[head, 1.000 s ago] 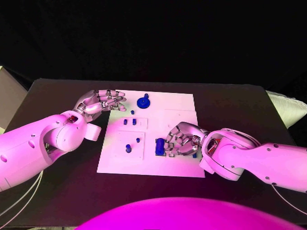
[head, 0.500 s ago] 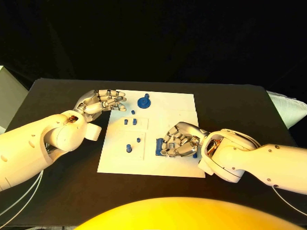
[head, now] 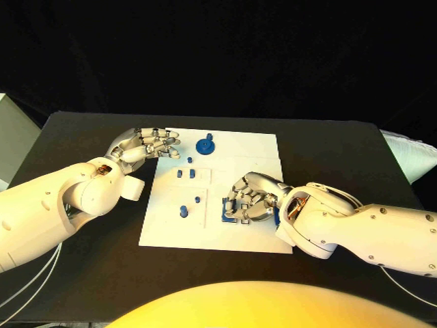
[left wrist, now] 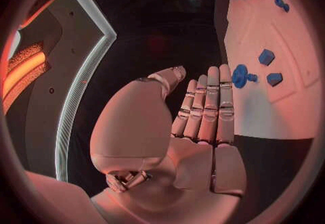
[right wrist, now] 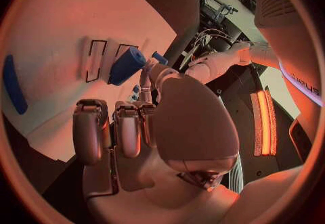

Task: Assemble the parts on the task board

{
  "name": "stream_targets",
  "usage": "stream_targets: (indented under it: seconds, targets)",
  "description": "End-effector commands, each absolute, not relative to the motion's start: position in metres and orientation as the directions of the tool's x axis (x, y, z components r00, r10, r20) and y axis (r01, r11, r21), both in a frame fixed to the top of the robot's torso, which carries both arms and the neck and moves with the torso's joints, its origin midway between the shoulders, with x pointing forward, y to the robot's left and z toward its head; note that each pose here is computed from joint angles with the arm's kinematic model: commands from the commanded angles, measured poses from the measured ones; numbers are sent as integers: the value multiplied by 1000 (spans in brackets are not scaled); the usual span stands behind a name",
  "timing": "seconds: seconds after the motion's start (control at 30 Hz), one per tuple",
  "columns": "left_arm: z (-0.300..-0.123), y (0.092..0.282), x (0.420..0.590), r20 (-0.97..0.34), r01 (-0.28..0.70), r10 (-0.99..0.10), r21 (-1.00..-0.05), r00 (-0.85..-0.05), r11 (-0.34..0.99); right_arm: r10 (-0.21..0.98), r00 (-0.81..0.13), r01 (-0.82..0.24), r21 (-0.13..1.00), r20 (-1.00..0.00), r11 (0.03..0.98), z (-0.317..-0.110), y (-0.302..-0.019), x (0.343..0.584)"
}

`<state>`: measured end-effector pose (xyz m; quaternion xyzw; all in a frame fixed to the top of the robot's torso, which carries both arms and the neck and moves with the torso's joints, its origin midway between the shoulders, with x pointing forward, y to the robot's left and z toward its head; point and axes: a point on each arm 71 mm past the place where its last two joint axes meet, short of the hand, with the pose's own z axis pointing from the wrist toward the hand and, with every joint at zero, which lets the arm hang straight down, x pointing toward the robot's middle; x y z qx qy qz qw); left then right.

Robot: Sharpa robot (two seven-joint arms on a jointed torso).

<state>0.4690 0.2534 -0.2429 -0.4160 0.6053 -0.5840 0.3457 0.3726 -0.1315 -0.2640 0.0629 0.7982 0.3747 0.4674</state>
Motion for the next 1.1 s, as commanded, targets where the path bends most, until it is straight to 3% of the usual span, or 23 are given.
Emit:
stream_targets:
  seconds: [0.03, 0.47, 1.1]
  targets:
    - [-242, 251, 468, 75, -99, -899, -994, -432, -36, 394, -535, -308, 606, -748, 733, -265, -128, 372]
    - [-242, 252, 468, 75, -102, -898, -994, -433, -34, 313, -523, -366, 541, -793, 757, -271, -129, 371]
    - [-242, 253, 468, 75, -106, -897, -994, -435, -32, 348, -541, -337, 576, -766, 745, -273, -133, 371]
